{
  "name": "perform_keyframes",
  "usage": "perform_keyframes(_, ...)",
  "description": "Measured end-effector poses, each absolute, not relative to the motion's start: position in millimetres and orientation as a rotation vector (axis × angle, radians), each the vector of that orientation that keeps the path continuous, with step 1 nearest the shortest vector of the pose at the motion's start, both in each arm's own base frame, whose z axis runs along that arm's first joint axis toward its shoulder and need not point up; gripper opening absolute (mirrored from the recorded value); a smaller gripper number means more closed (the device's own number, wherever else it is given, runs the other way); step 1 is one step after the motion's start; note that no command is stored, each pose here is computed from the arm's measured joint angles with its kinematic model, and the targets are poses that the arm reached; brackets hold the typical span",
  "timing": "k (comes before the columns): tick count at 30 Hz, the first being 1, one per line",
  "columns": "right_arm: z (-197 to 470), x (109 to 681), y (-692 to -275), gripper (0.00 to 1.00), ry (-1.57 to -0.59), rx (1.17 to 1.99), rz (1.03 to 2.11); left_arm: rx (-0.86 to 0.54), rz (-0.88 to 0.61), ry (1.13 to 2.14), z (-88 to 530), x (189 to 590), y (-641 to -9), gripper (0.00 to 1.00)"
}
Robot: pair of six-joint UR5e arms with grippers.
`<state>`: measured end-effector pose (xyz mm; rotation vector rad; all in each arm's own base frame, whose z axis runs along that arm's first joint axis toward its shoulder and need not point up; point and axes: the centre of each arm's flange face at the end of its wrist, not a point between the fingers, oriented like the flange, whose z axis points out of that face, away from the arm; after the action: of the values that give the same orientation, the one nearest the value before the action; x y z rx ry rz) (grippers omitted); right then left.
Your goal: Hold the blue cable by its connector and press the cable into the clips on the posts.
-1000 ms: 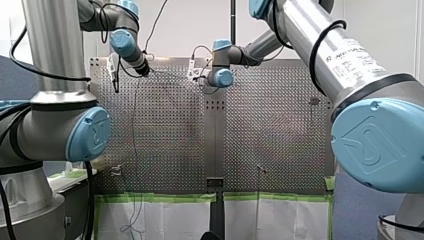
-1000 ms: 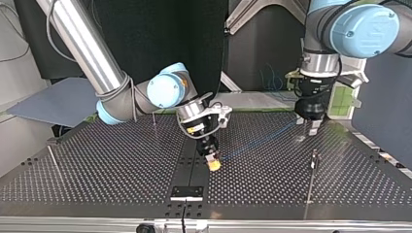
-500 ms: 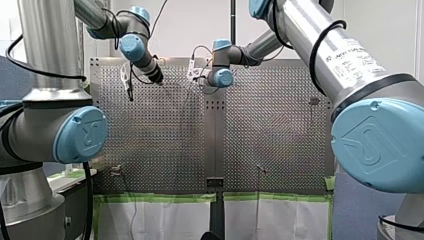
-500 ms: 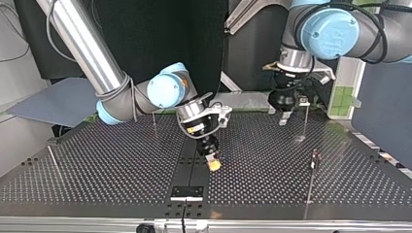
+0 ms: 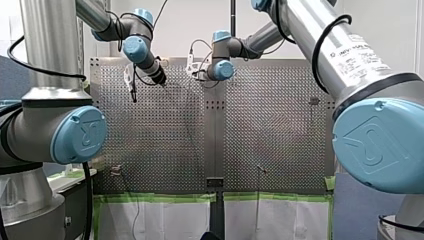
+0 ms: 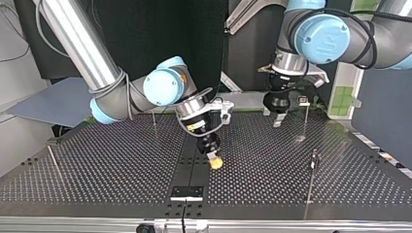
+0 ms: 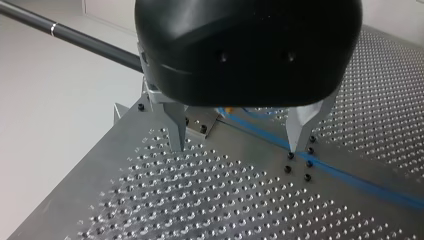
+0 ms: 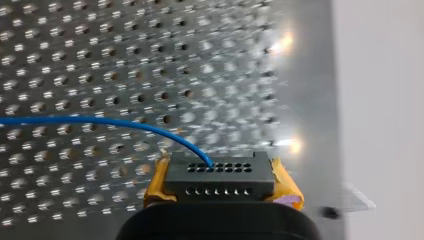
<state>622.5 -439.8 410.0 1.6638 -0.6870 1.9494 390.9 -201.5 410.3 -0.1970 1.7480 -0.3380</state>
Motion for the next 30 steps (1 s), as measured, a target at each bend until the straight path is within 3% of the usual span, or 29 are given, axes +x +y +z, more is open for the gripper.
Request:
perform_keyframes(10,440,610,-411,0.0,-0.681,1.681,1.919,-0.207,-0.312,1.742,412,394,-195,0.99)
perform_keyframes(20,406,599,-396,0.0,-0.758,1.748,1.814,-0.209,-0.306,1.742,412,395,-193,0.99)
perform_keyframes(30,395,599,-390,0.0,-0.764,1.77,1.797,-0.245,-0.376,1.769,405,399,-193,0.99)
